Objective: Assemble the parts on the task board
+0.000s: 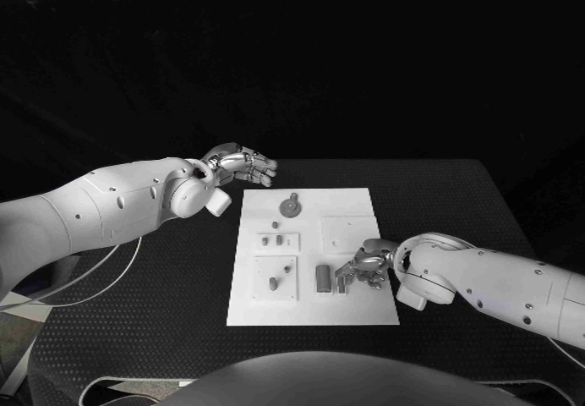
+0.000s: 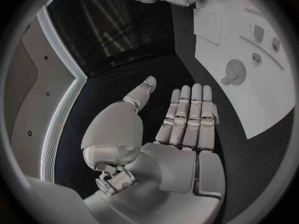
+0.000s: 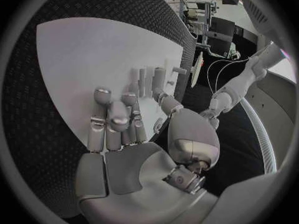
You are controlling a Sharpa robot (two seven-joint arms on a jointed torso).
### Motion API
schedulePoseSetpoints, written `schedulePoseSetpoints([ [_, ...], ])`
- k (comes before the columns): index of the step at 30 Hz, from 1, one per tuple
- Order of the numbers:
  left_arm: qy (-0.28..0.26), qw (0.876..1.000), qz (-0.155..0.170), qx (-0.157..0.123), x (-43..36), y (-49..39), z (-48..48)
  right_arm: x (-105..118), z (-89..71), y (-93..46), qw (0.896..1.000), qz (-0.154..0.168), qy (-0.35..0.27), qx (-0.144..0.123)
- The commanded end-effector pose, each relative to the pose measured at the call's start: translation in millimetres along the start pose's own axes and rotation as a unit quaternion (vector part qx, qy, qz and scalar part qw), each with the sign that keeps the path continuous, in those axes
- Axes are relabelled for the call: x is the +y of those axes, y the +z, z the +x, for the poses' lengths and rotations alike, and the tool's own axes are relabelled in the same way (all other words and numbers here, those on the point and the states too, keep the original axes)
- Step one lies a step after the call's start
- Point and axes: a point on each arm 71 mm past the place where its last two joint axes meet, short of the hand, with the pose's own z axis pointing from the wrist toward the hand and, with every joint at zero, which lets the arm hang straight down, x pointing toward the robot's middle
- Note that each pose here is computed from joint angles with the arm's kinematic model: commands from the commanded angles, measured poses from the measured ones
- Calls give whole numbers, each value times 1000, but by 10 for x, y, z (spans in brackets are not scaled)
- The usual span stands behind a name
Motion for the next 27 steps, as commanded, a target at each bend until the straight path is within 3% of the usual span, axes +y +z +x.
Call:
schedulePoseSetpoints([
  [1,-1,1000,7,2,-15,1,-2,72,-111,-54,1000,-24,5,-17],
  [9,2,1000,16,-8,-31,25,2,215,-553,-180,993,-75,29,-88],
  [14,1,1000,21,-15,-45,44,14,240,-865,-215,976,-135,96,-139],
  [15,-1,1000,23,-19,-49,48,12,235,-983,-222,968,-162,116,-155],
  [19,-7,999,27,-33,-57,45,-8,206,-1268,-214,939,-216,190,-187],
  [27,-22,996,33,-83,-80,59,-104,4,-1830,-178,886,-258,295,-250],
])
